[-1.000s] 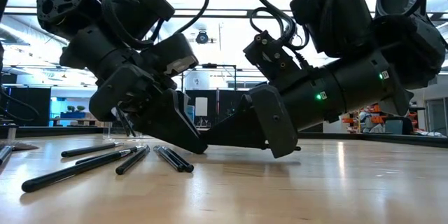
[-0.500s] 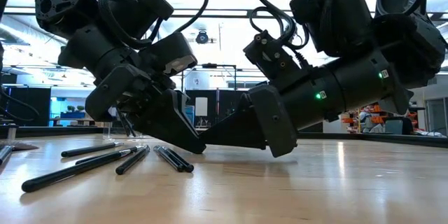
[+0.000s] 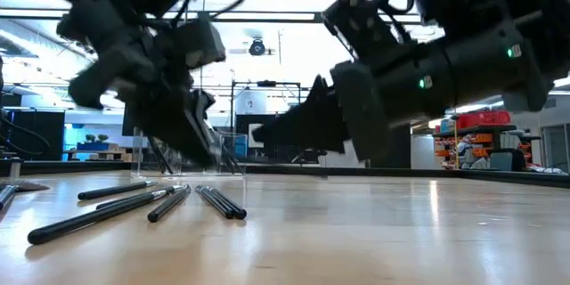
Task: Put items in baskets/containers
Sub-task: Put the eyeshadow brush into the middle section of the transparent organizer
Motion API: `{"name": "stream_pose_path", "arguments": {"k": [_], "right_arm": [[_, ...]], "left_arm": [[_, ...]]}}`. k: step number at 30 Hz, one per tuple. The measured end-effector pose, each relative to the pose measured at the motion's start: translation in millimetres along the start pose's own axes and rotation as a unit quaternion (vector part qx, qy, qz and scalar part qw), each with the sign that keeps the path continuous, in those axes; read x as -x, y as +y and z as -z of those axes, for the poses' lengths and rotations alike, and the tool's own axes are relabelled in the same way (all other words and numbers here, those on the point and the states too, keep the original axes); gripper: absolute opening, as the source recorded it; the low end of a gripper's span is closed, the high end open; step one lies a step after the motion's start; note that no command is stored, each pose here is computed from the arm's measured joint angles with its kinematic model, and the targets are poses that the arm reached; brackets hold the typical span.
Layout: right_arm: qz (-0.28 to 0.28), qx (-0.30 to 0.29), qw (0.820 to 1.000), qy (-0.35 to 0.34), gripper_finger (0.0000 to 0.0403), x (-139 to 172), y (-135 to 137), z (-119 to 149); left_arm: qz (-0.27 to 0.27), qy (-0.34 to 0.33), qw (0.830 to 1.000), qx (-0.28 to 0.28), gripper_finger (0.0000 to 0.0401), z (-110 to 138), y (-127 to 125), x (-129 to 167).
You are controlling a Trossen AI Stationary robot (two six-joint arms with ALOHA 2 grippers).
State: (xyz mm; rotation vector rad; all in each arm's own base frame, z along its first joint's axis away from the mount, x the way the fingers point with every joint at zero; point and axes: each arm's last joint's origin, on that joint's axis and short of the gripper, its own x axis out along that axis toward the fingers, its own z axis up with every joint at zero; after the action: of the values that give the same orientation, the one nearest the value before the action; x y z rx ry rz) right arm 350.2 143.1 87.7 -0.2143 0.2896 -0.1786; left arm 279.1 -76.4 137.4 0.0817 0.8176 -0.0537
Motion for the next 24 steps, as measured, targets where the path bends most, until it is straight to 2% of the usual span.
{"name": "stream_pose_path", "arguments": {"k": [3,6,10,14,17,19,21,24], "right_arm": [[0.0,-0.011,1.0,-0.005,0.0167,0.3,-0.2,-2.1],[0.001,-0.002,1.0,0.009,0.0164,-0.4,-1.2,1.1],[0.003,0.002,1.0,0.017,0.0164,-2.2,-4.1,3.0],[0.004,-0.001,1.0,0.017,0.0164,-4.1,-6.7,3.0],[0.006,-0.002,1.0,0.023,0.0164,-4.9,-8.1,4.2],[0.007,-0.006,1.0,0.026,0.0164,-5.4,-8.9,5.1],[0.008,-0.007,0.999,0.031,0.0164,-5.9,-9.8,6.1],[0.009,-0.007,0.999,0.032,0.0164,-6.1,-10.2,6.4]], "left_arm": [[-0.017,0.012,1.0,-0.014,0.0011,-15.5,6.4,26.3],[-0.071,0.065,0.994,-0.043,0.0012,-36.4,17.8,58.3],[-0.146,0.151,0.973,-0.093,0.0015,-74.8,40.4,104.0],[-0.163,0.233,0.953,-0.105,0.0012,-103.8,72.8,142.1],[-0.132,0.296,0.942,-0.091,0.0013,-111.4,99.6,161.6],[-0.126,0.347,0.925,-0.084,0.0013,-108.9,115.2,167.3],[-0.125,0.388,0.911,-0.068,0.0012,-104.2,128.3,166.4],[-0.126,0.418,0.899,-0.044,0.0011,-96.1,142.2,153.9]]}}
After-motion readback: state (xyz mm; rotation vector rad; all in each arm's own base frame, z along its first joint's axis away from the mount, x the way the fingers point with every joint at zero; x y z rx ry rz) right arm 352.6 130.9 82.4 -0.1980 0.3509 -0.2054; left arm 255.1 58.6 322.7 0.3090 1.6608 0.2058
